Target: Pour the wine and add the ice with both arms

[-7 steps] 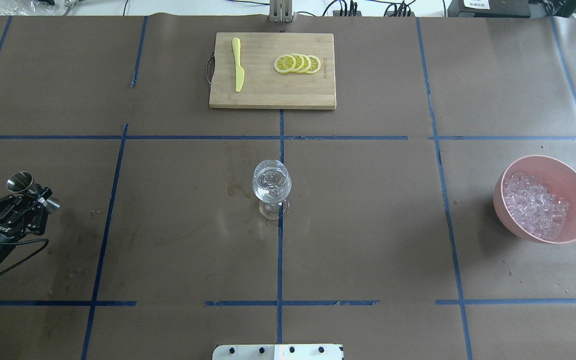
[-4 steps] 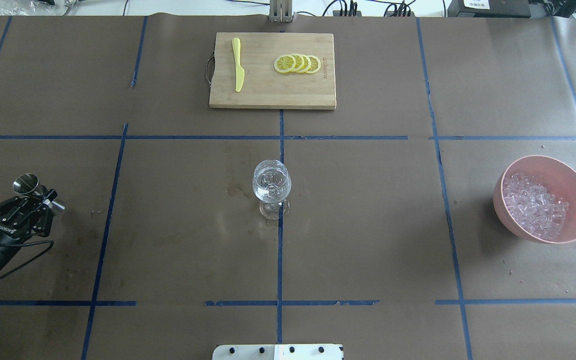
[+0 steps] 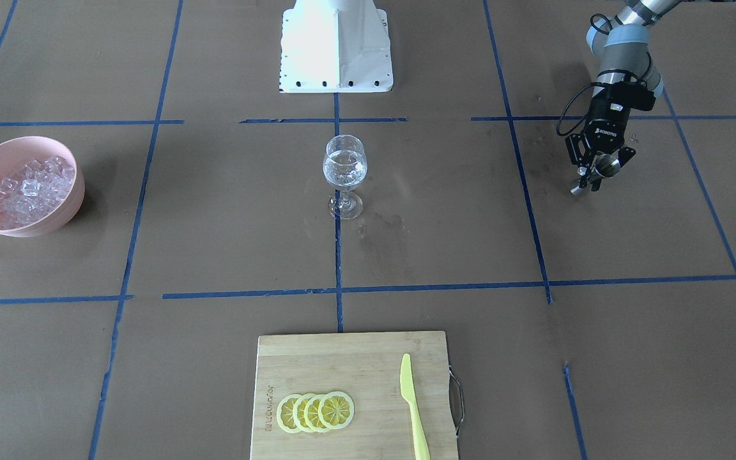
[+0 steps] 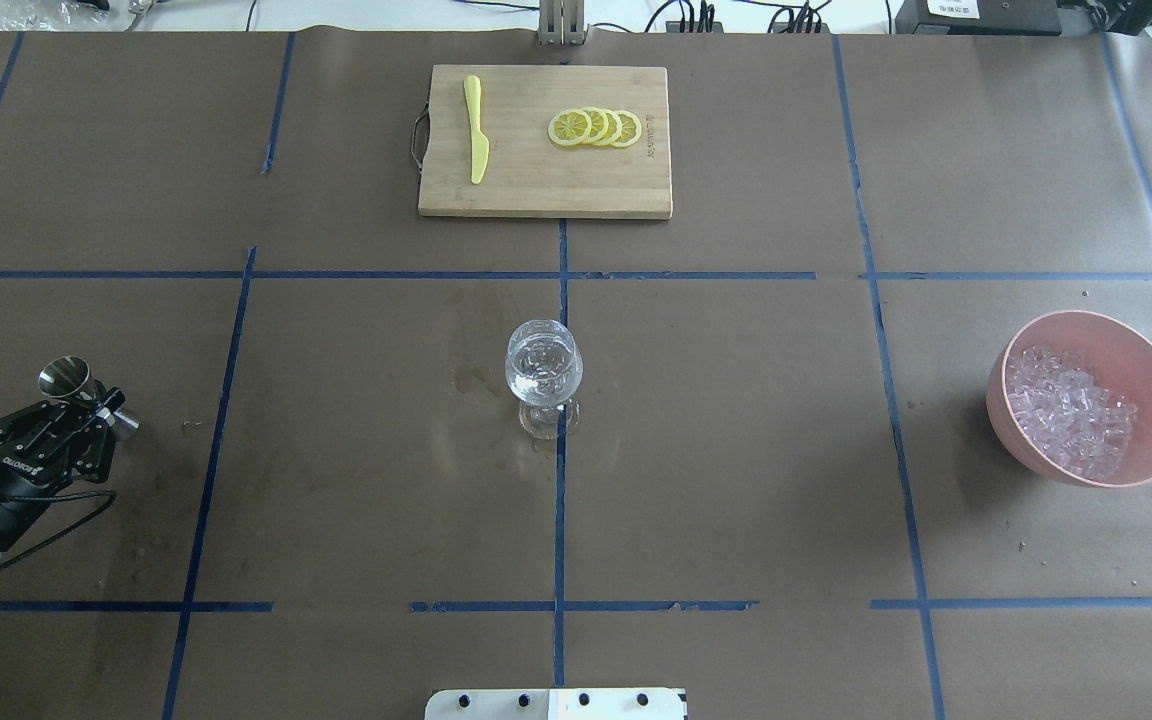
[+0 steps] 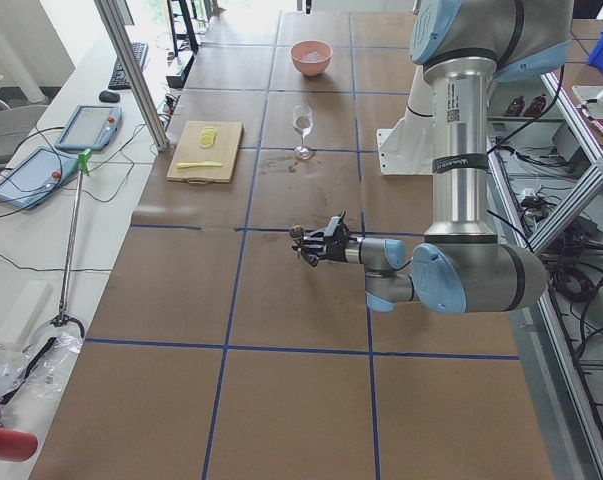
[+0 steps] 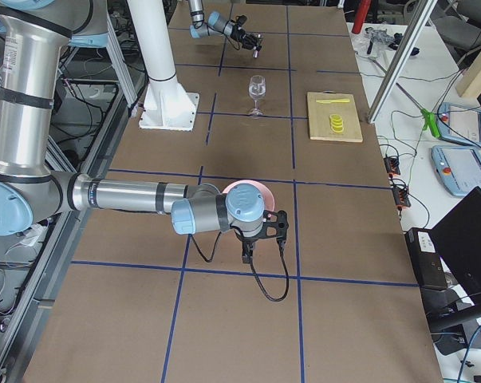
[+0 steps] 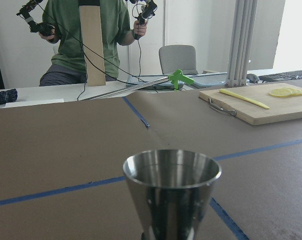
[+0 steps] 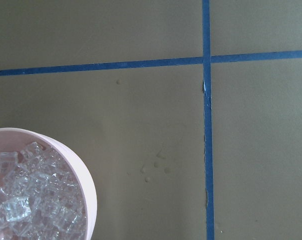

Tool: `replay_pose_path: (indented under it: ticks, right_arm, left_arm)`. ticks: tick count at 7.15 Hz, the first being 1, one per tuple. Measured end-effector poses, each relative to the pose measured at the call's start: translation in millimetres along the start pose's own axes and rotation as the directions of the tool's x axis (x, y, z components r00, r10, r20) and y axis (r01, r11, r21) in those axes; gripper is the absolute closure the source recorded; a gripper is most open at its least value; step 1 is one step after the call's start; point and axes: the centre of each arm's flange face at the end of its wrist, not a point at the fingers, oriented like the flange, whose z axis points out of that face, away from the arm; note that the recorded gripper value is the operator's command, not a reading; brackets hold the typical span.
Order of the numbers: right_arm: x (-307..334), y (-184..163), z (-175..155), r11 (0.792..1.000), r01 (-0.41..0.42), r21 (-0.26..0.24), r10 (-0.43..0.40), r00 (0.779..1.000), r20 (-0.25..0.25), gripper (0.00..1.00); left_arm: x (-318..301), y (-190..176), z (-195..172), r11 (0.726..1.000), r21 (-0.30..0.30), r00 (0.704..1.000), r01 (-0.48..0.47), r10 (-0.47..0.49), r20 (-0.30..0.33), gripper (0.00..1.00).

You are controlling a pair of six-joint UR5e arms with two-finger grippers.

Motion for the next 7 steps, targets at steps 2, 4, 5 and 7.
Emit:
replay_pose_path:
  ticks: [2, 4, 5, 7]
  right_arm:
    - [-0.4, 0.0, 0.5, 1.0, 0.001, -0.001, -0.001, 1.0, 0.0, 0.0]
    - [-0.5, 0.0, 0.8, 1.0, 0.001, -0.002, -0.001, 1.0, 0.0, 0.0]
    - [-0.4, 0.0, 0.9, 1.0, 0.001, -0.002, -0.001, 1.0, 0.0, 0.0]
    - [-0.5, 0.0, 0.9, 1.0, 0.001, -0.002, -0.001, 1.0, 0.0, 0.0]
  left_arm:
    - [3.2, 3.4, -1.0, 1.0, -0.01, 1.0, -0.002, 0.002, -0.008, 0.88]
    - [5.7, 5.4, -2.0, 1.0, -0.015, 1.0, -0.003, 0.002, -0.014, 0.83]
    - [6.8, 5.9, -2.3, 1.0, -0.016, 1.0, -0.002, 0.002, -0.016, 0.83]
    - [8.7, 7.1, -3.1, 1.0, -0.02, 1.0, -0.002, 0.001, -0.021, 0.75]
